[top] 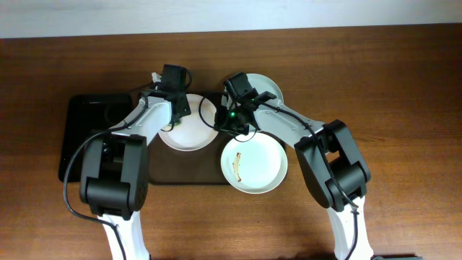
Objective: Clean dirty plates on tray and stack at the side
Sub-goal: 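Continue wiping the left plate surface with the sponge in the left gripper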
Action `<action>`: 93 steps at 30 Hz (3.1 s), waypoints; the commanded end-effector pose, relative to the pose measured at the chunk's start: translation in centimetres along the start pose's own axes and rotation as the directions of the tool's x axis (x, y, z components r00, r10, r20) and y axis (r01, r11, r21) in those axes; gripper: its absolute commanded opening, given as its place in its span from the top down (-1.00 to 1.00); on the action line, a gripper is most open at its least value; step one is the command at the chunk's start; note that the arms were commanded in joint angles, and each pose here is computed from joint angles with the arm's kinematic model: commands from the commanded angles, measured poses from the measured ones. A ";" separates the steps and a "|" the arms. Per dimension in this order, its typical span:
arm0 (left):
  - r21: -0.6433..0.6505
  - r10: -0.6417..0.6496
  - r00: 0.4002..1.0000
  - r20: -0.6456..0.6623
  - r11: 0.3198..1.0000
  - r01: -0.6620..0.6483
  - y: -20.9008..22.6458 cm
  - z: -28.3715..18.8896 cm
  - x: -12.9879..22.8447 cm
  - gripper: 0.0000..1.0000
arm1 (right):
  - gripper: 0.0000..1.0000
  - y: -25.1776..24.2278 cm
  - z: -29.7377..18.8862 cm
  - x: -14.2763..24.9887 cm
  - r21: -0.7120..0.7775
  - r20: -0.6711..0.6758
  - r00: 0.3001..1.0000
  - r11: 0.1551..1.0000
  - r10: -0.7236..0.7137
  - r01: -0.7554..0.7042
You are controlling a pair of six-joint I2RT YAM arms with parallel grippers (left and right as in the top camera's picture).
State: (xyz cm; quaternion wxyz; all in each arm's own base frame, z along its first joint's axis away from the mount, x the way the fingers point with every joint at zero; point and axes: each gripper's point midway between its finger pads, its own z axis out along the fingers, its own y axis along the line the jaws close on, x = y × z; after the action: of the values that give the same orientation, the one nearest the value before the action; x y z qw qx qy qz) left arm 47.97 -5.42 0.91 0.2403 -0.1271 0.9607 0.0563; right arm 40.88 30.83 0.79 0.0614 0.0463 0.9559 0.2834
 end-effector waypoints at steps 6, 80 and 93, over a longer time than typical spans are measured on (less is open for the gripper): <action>0.215 0.435 0.900 0.025 0.877 -0.430 -4.7 2.1 2.8 1.00 | 0.92 -0.9 0.5 0.7 0.021 -0.026 0.999 1.000 -0.021 0.021; 0.687 0.454 0.826 -0.334 0.718 -0.116 -2.7 -4.2 8.4 1.00 | 0.92 -0.6 0.8 2.0 0.031 -0.065 0.997 0.998 -0.053 0.055; 0.080 0.067 0.925 -0.375 0.996 -0.040 5.1 0.9 4.6 1.00 | 0.92 -0.8 0.8 2.0 0.037 -0.066 0.996 0.998 -0.053 0.056</action>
State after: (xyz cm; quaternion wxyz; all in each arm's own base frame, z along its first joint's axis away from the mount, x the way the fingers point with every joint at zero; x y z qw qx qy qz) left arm 44.40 -6.68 0.55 0.0806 -0.0296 0.9873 -0.1336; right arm 39.14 31.65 0.63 0.0429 0.0038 0.9580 0.2836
